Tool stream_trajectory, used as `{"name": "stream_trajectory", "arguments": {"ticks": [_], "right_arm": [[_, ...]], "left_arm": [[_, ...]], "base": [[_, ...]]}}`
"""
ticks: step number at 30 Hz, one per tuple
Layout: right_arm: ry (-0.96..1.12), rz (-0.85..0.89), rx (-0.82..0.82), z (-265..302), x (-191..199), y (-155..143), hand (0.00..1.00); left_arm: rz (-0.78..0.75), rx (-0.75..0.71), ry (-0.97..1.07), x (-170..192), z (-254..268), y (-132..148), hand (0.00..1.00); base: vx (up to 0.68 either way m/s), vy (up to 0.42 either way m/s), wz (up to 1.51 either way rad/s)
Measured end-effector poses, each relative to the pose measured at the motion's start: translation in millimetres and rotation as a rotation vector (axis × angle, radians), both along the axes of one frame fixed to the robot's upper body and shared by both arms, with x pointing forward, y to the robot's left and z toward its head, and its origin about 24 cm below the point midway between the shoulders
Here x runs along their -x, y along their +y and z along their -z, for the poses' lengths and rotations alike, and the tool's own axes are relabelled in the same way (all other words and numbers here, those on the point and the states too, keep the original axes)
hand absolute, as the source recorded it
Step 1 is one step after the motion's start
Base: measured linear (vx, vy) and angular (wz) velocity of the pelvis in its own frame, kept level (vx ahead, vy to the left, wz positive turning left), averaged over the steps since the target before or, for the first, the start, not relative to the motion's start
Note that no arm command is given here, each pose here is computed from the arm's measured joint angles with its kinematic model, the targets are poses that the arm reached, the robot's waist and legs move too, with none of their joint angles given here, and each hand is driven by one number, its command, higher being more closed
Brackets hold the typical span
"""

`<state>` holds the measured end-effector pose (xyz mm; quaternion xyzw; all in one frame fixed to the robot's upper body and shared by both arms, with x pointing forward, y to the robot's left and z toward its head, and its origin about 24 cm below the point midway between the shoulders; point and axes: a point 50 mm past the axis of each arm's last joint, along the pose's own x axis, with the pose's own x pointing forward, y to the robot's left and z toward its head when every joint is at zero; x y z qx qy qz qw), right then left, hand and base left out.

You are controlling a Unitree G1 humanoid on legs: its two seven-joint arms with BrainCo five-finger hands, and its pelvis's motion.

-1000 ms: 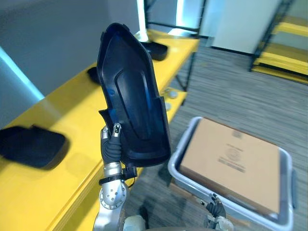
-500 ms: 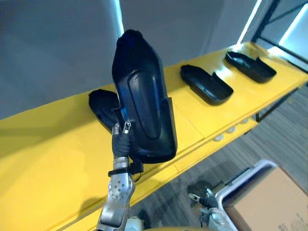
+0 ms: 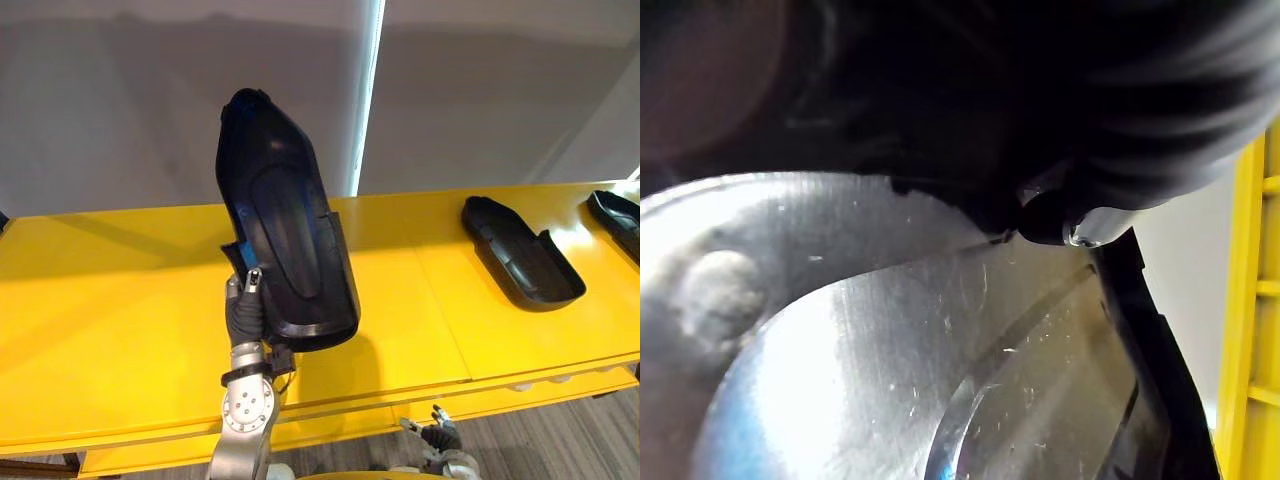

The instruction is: Walk over and take plastic housings, then place them on the shelf

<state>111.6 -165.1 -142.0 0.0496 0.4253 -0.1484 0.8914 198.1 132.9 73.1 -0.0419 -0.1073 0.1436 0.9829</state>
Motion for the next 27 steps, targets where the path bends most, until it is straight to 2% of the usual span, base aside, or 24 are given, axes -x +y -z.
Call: {"name": "stream_trajectory", "arguments": {"ticks": [8,12,15,19,27], "right_arm": [[-0.012,0.011,0.042,-3,-5,-10,0.0],[0.038,-0.008,0.092,1,1,-25,0.0],[0.111,0.002,0.026,12,17,-4,0.0],[0.101,-0.041,0.044,11,13,-2,0.0],[0.054,-0.053,0.056,5,4,-9,0.0]], "left_arm": [[-0.085,-0.001,-0.029,1,-6,19,1.0],[-0.049,0.018,-0.037,1,-6,11,1.0],[-0.055,0.015,0.024,-3,8,12,1.0],[0.002,-0.015,0.052,-3,14,6,1.0],[0.074,-0.006,0.029,-7,9,-16,1.0]], "base": [[-0.04,0.158,0.27],[-0.07,0.504,0.12],[-0.02,0.336,0.26],[-0.1,0.309,-0.22],[-0.09,0.088,-0.09]]}}
